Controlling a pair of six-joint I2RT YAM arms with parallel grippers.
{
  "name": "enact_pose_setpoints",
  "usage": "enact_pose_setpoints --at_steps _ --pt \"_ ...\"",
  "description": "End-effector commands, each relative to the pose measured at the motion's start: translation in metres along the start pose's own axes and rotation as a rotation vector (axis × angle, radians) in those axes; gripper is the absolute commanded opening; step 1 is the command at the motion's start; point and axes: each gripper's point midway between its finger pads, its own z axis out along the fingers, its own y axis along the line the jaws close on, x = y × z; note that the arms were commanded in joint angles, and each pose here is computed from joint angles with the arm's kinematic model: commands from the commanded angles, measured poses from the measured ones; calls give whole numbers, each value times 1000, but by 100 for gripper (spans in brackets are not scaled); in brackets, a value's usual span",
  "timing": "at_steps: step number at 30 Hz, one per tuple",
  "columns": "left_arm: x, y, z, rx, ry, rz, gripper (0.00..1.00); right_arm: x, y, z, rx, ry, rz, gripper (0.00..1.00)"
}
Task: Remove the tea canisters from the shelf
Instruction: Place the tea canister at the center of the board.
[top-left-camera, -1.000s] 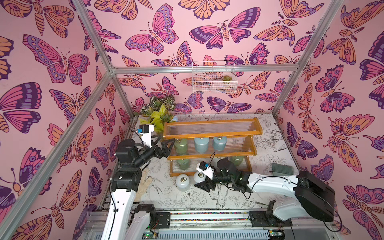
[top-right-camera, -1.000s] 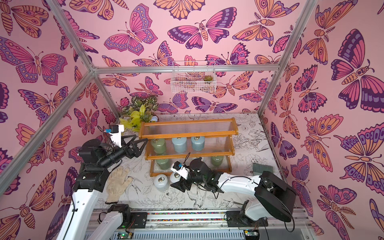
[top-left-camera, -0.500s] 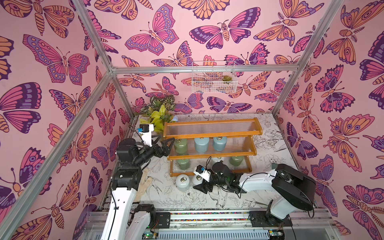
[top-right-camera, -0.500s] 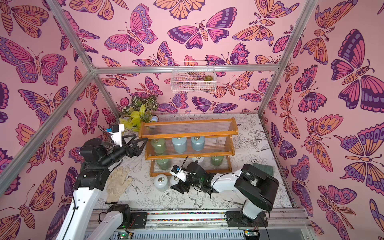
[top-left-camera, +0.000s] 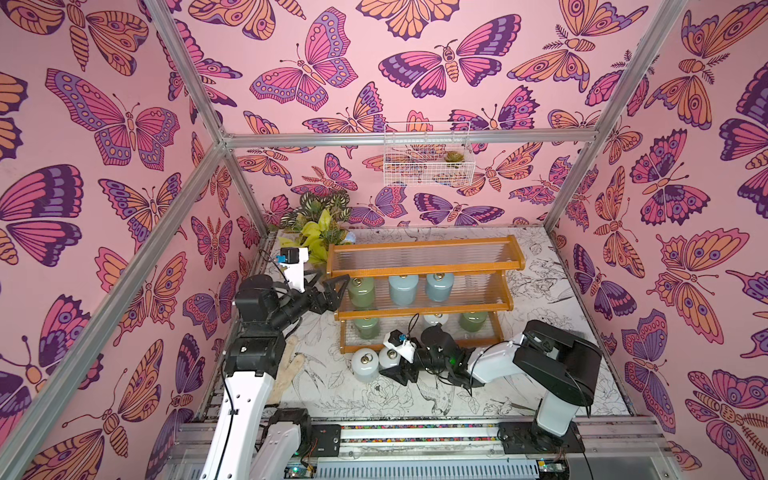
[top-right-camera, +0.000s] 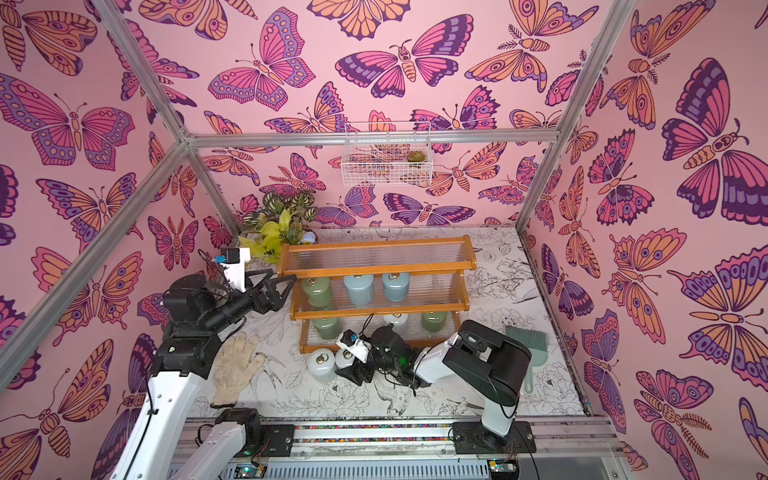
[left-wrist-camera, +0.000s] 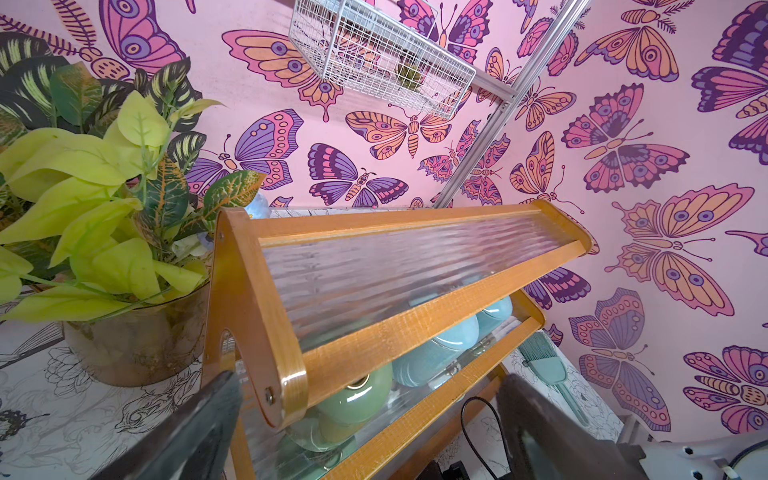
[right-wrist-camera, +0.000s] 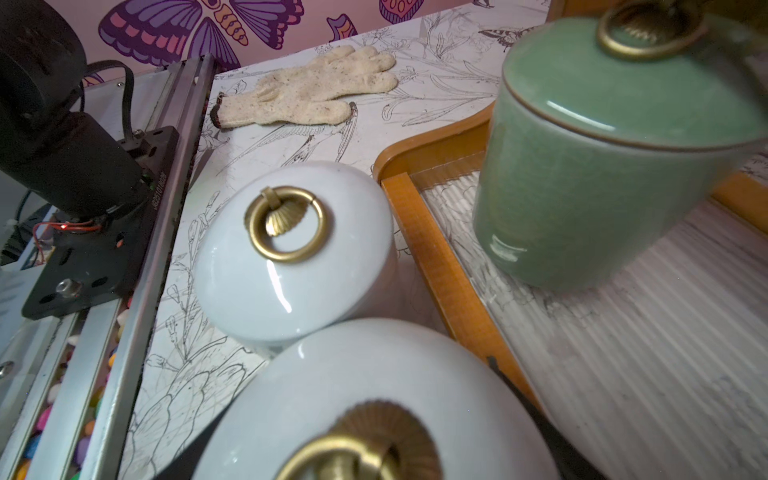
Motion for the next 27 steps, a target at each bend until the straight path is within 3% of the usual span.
enact_pose_setpoints --at_steps 1,19,27 --pt "2 -1 0 1 -4 18 99 -11 6 2 -26 -45 2 66" --pt "7 -1 2 16 11 18 99 -18 5 -9 0 37 -35 100" --pt "5 -4 -4 10 -8 27 99 -49 11 -28 3 -2 -80 99"
